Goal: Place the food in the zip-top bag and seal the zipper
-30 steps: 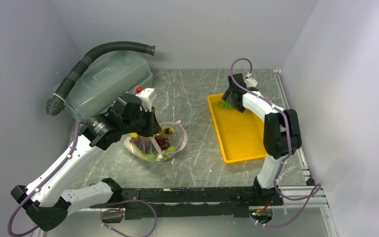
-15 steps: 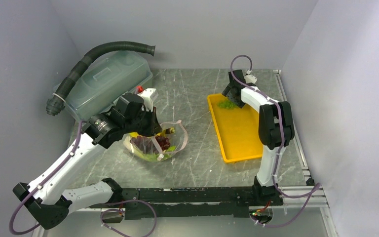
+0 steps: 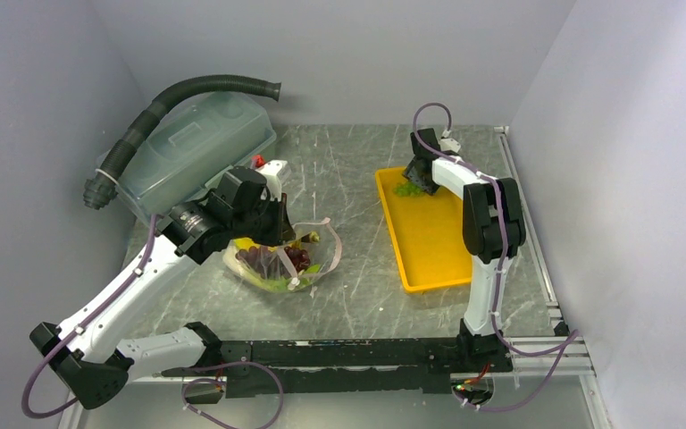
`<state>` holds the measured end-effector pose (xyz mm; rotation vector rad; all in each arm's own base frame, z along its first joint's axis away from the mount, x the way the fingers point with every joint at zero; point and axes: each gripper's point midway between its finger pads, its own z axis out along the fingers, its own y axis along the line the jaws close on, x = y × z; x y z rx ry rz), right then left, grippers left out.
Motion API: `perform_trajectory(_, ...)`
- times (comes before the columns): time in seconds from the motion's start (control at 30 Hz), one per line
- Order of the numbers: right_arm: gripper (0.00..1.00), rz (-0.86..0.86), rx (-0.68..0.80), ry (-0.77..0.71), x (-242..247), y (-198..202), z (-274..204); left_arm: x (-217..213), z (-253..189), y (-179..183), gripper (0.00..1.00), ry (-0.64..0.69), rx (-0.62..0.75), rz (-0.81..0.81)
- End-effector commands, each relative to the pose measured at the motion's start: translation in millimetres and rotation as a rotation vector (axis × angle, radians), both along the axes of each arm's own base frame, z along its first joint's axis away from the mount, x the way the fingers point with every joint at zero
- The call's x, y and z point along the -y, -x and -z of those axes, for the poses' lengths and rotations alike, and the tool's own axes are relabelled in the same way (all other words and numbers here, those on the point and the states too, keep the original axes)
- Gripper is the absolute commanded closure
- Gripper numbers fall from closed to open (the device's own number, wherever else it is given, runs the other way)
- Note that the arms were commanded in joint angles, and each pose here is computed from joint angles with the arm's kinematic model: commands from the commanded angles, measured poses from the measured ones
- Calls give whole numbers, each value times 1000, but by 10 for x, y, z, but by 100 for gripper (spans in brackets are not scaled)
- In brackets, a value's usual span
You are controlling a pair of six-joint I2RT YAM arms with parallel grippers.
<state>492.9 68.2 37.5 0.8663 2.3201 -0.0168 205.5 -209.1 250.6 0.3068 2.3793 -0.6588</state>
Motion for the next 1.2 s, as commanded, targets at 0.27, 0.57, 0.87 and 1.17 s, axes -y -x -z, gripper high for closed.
perform_trajectory(0.27, 89, -49, -1, 47, 162, 128, 41, 53, -207, -41, 100, 52, 52, 4)
perform_trajectory(0.57, 100, -114, 100, 35, 140, 334, -395, 38, -231, -11, 100, 79, 56, -11)
perform_trajectory(0.87, 100, -245, 258, -1, 11, 705, -991, 44, -258, -28, 100, 95, 64, -22)
perform_trajectory(1.17, 100, -438, 449, -87, -287, 1156, -1665, 81, -285, -27, 100, 116, 62, -16)
